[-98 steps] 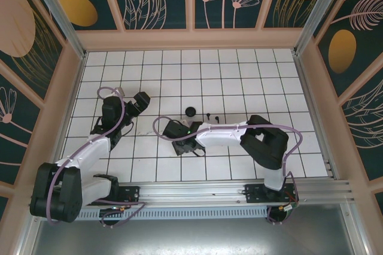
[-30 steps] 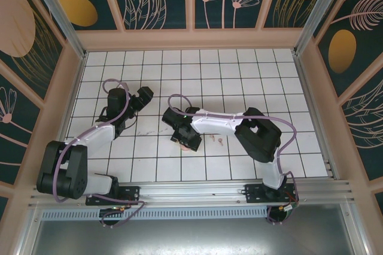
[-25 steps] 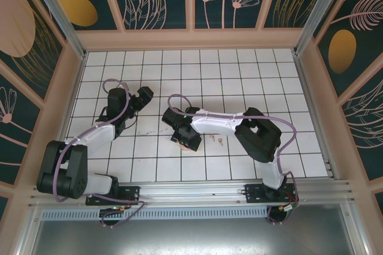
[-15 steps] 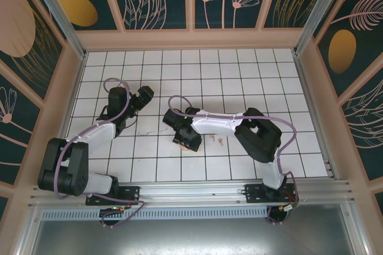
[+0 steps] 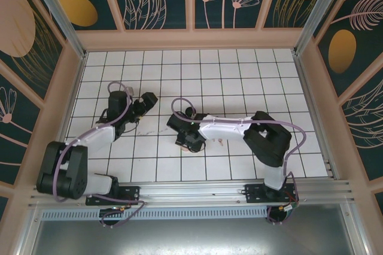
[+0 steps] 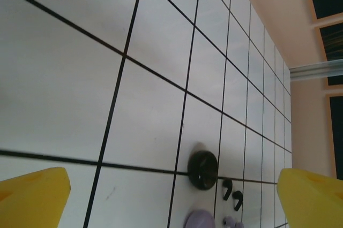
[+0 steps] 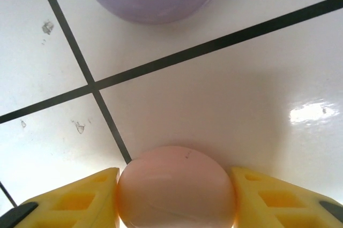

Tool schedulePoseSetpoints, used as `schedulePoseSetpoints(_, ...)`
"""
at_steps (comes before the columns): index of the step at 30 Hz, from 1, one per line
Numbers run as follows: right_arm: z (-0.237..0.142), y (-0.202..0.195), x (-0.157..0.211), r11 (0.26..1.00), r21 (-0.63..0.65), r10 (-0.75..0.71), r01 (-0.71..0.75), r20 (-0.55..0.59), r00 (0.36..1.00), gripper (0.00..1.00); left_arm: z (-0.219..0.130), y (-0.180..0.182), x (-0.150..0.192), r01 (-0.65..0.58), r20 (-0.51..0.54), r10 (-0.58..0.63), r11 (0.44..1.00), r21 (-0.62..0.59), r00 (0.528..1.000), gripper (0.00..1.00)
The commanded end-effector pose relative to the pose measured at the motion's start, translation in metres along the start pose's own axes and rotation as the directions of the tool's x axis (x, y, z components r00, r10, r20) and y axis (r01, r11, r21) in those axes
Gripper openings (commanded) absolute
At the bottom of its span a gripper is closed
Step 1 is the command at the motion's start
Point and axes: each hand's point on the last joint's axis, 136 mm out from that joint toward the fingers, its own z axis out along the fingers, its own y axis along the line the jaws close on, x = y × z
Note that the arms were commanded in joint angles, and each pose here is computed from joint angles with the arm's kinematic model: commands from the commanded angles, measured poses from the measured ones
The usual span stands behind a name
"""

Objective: Insert wireless bluetooth earbuds into charging case

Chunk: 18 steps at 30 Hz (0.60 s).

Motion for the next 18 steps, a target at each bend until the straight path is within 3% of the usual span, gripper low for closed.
schedulePoseSetpoints(1,-0.026,0.017,-0.022,0.992,-0.127,0.004,0.01,0.117,0.993,0.42,-0.016,-0.018,-0.011,-0.082,0.102,0.074,0.994,0.074,0.992,0.99)
schedulePoseSetpoints(5,-0.046,0.021,-0.042,0.986,-0.164,-0.001,0.027,0.157,0.988,0.42,-0.029,-0.01,-0.011,-0.05,0.15,0.041,0.997,0.051,0.988,0.98)
schedulePoseSetpoints(11,-0.074,0.034,-0.098,0.966,-0.26,0.05,0.003,0.198,0.979,0.42,-0.042,-0.015,-0.009,-0.025,0.213,-0.007,0.989,0.146,0.977,0.99)
schedulePoseSetpoints(18,-0.099,0.057,-0.153,0.935,-0.354,0.11,-0.026,0.22,0.969,0.43,-0.045,-0.028,-0.002,-0.142,0.251,0.078,0.958,0.249,0.965,0.97)
